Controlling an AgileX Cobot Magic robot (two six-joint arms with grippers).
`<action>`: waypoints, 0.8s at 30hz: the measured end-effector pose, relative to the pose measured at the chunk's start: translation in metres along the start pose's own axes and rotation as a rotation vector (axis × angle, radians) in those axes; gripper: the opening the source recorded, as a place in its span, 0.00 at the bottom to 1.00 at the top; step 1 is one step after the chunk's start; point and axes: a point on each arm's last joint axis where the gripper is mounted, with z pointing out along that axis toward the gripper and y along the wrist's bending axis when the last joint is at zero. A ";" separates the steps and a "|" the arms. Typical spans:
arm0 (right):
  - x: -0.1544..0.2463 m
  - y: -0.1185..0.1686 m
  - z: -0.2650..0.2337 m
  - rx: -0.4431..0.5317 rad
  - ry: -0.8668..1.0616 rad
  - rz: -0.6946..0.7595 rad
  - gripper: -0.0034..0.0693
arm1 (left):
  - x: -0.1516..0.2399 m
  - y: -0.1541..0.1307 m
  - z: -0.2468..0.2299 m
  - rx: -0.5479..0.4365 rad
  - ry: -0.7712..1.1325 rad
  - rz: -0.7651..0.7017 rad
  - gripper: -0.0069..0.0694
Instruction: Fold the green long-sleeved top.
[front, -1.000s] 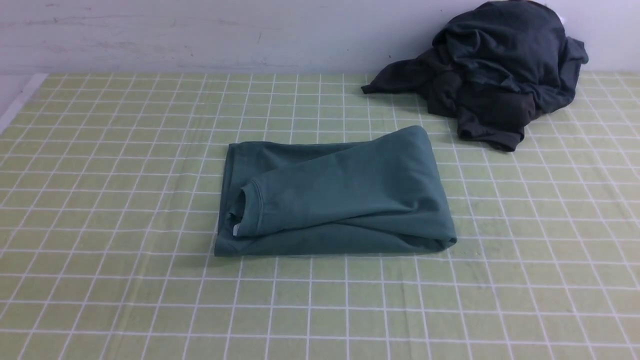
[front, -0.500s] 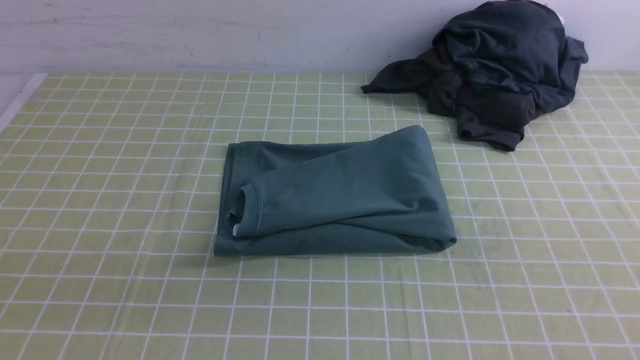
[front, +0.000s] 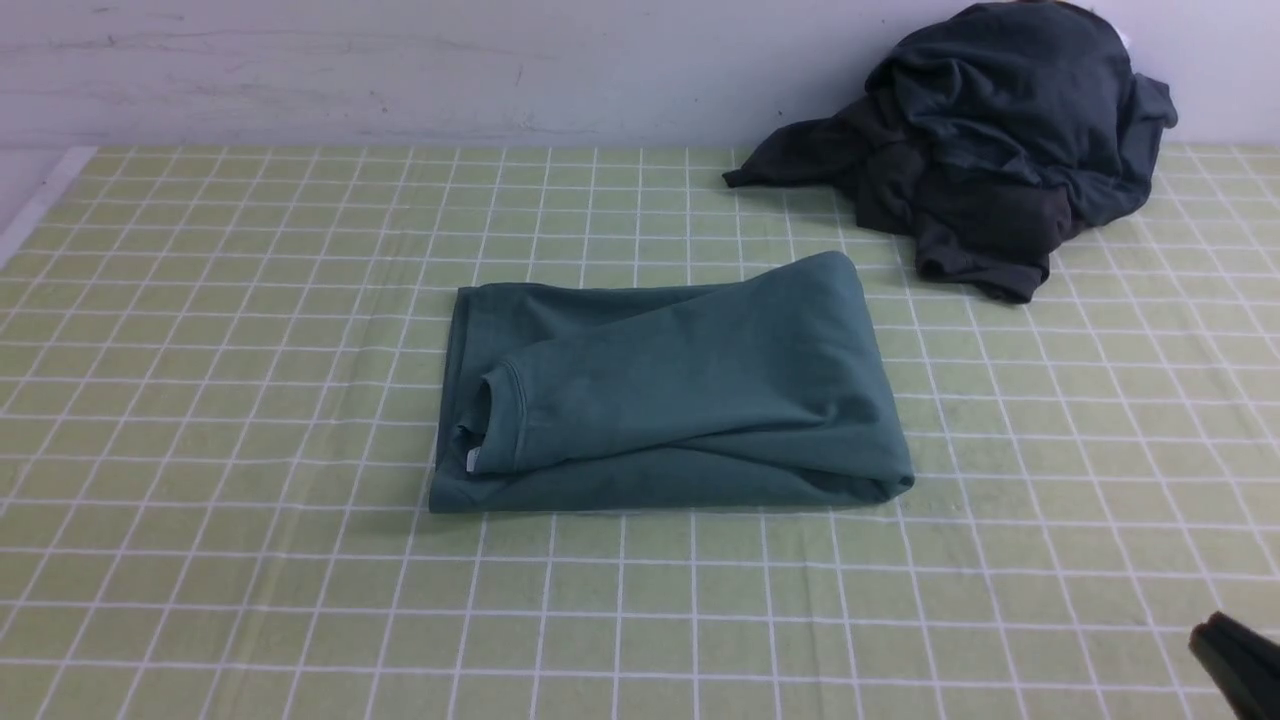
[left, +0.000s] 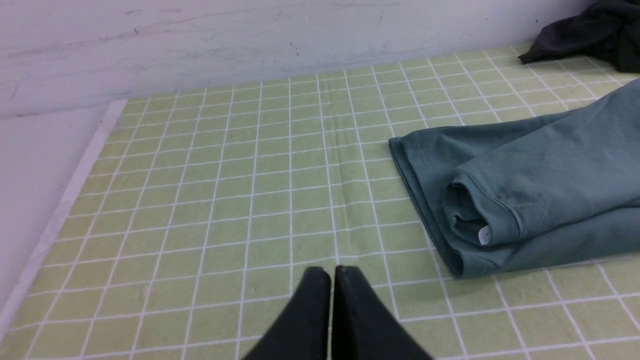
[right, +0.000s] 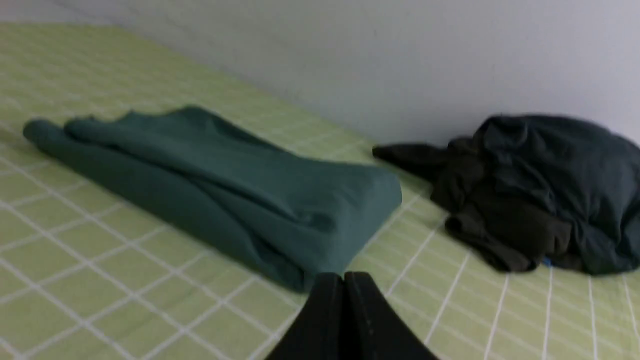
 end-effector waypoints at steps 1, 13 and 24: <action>0.004 0.000 0.000 -0.002 0.042 0.000 0.03 | 0.000 0.000 0.000 0.000 0.000 0.000 0.09; 0.011 -0.007 -0.016 0.142 0.058 0.227 0.03 | 0.000 0.000 0.000 0.000 0.000 0.000 0.09; 0.019 -0.013 -0.024 0.321 0.105 0.364 0.03 | 0.001 0.000 0.000 0.000 0.011 0.000 0.09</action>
